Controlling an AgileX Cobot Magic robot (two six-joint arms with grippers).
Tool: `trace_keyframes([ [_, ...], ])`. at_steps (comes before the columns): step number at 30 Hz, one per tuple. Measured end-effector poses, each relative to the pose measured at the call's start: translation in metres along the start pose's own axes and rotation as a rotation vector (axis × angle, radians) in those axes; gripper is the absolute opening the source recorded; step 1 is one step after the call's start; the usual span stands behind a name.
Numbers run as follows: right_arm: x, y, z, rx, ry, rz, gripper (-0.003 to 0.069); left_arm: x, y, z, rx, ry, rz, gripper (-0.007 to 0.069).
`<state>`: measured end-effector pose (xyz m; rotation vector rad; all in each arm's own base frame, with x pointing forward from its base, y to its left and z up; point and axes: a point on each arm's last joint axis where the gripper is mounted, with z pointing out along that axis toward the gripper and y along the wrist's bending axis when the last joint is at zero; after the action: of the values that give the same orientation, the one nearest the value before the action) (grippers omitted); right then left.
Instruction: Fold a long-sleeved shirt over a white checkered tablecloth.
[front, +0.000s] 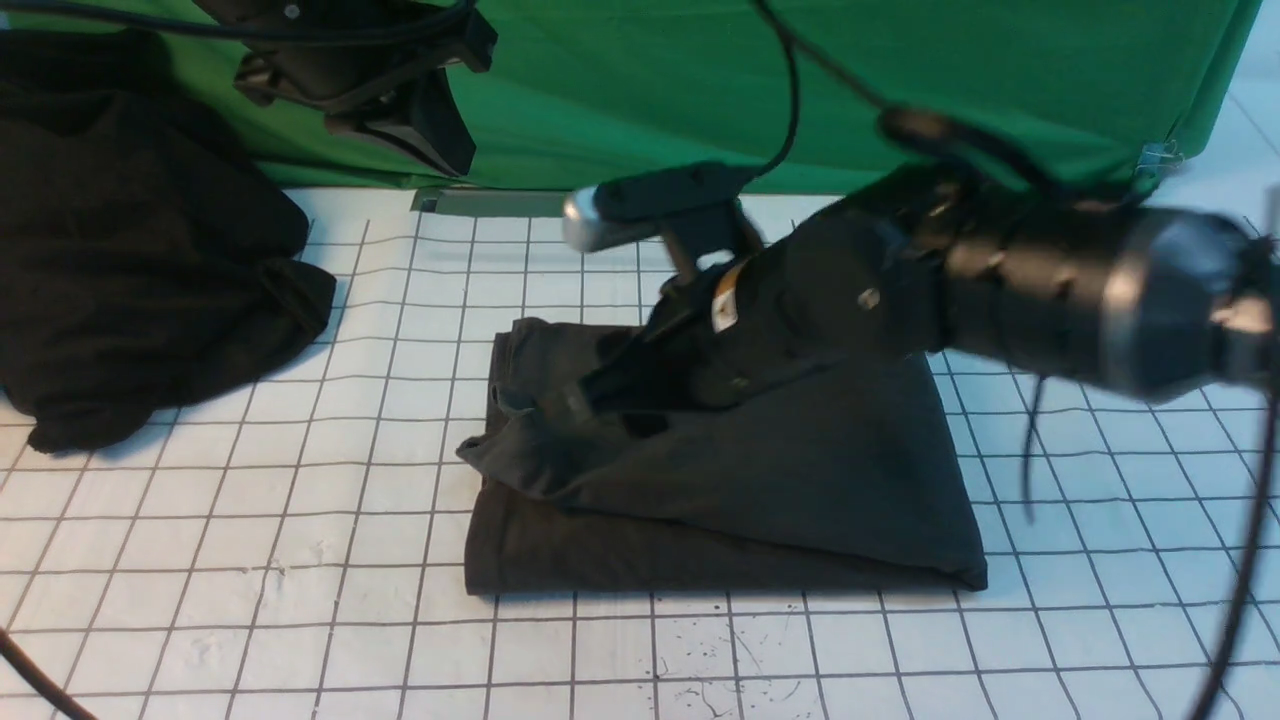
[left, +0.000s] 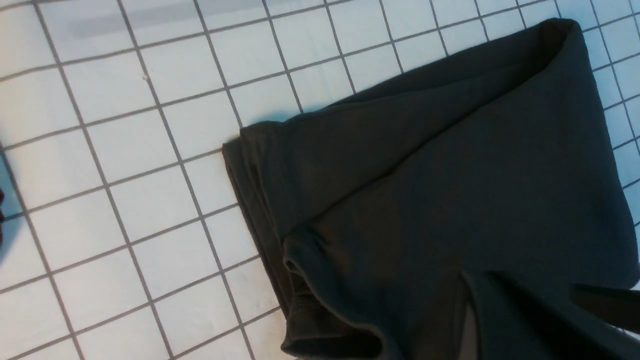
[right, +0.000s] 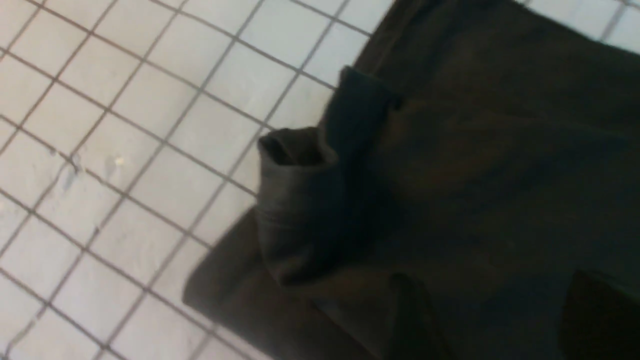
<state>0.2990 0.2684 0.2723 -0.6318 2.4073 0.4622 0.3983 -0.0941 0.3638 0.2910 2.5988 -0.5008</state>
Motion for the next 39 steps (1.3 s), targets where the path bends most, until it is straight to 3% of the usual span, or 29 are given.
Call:
trace_keyframes([
  [3, -0.004, -0.024, -0.052, 0.045, 0.047, -0.046, 0.0107, 0.0, -0.001, 0.0, 0.009, -0.001, -0.017, 0.0004],
  [4, -0.005, -0.028, -0.056, 0.053, 0.049, -0.042, 0.0096, 0.0, -0.001, 0.0, 0.01, -0.001, -0.02, 0.0004],
  [5, -0.003, -0.044, -0.083, 0.083, 0.082, -0.033, 0.0034, 0.0, -0.003, 0.001, 0.034, -0.001, -0.034, 0.0004],
  [7, 0.003, -0.064, -0.114, 0.131, 0.132, -0.009, 0.001, 0.003, -0.005, 0.004, 0.069, 0.012, -0.056, 0.0004],
  [10, 0.013, -0.088, -0.147, 0.193, 0.195, 0.055, 0.0, 0.012, -0.005, 0.017, 0.113, 0.062, -0.098, 0.0004],
  [14, 0.026, -0.105, -0.154, 0.231, 0.23, 0.097, 0.0, 0.032, -0.003, 0.04, 0.12, 0.162, -0.129, 0.0004],
  [16, 0.043, -0.113, -0.136, 0.237, 0.245, 0.11, 0.0, 0.057, -0.004, 0.065, 0.118, 0.269, -0.153, 0.0004],
  [25, 0.097, -0.131, -0.047, 0.207, 0.239, 0.187, 0.0024, 0.101, -0.009, 0.128, 0.047, 0.261, -0.167, 0.0023],
  [34, 0.13, -0.145, 0.01, 0.213, 0.371, 0.225, 0.0041, 0.115, 0.006, 0.14, -0.074, 0.316, -0.208, 0.0048],
  [39, 0.127, -0.144, 0.007, 0.21, 0.373, 0.221, 0.0041, 0.115, 0.006, 0.137, -0.084, 0.316, -0.207, 0.0055],
])
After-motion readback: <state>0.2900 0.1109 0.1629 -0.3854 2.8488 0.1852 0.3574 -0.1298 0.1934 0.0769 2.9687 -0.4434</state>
